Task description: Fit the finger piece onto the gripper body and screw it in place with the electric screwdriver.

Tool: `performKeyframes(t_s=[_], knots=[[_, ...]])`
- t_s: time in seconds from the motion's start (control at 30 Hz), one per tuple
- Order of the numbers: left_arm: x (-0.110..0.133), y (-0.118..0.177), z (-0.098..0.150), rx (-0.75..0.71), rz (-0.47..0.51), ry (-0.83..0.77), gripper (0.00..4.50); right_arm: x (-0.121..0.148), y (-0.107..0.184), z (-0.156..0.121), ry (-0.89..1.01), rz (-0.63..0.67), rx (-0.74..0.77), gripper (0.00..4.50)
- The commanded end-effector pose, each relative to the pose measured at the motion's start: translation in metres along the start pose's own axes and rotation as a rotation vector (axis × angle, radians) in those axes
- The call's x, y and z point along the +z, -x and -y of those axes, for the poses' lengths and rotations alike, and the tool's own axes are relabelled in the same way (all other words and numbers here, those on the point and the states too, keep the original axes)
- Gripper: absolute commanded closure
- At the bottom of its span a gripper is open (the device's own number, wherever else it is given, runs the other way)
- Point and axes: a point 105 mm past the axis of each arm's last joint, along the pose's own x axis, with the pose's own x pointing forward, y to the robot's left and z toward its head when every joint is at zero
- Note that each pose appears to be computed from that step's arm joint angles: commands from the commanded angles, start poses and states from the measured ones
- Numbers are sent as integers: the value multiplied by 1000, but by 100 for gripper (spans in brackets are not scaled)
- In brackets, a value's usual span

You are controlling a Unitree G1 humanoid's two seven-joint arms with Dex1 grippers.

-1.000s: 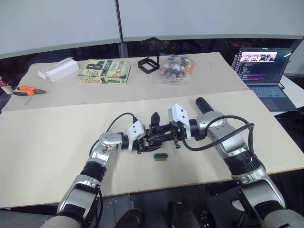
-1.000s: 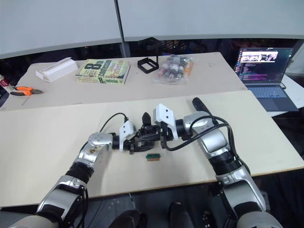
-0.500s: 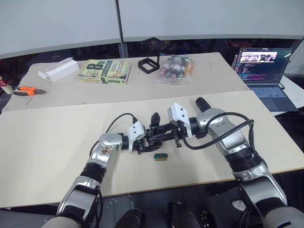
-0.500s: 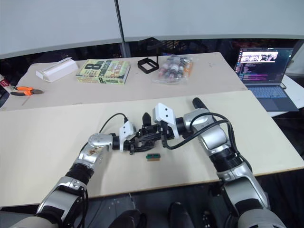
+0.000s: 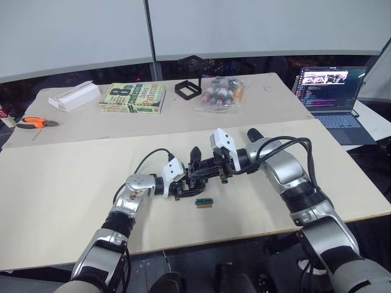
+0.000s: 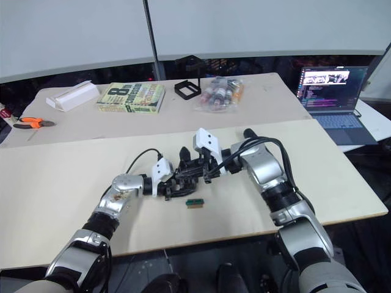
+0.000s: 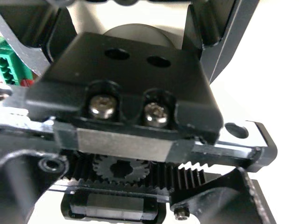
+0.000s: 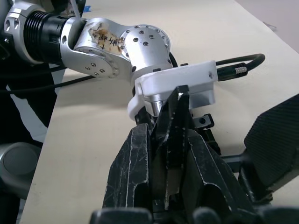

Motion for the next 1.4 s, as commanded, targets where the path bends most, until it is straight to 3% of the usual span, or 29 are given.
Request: performKeyframes(t_s=[0.03,0.33,0.6,0.83,1.4], knots=[[10,0,6,-45,27,-49,214,-64,11,4,-114,-209,-85,411],[9,1,7,-44,24,-45,214,-31,2,-18,25,-62,60,411],[8,1,7,-45,25,-44,214,-26,-3,-22,32,-59,70,411],[8,0,7,-44,26,-43,214,-15,-2,-14,35,3,7,411],[6,1,8,-42,20,-40,214,20,10,-19,111,167,27,411]])
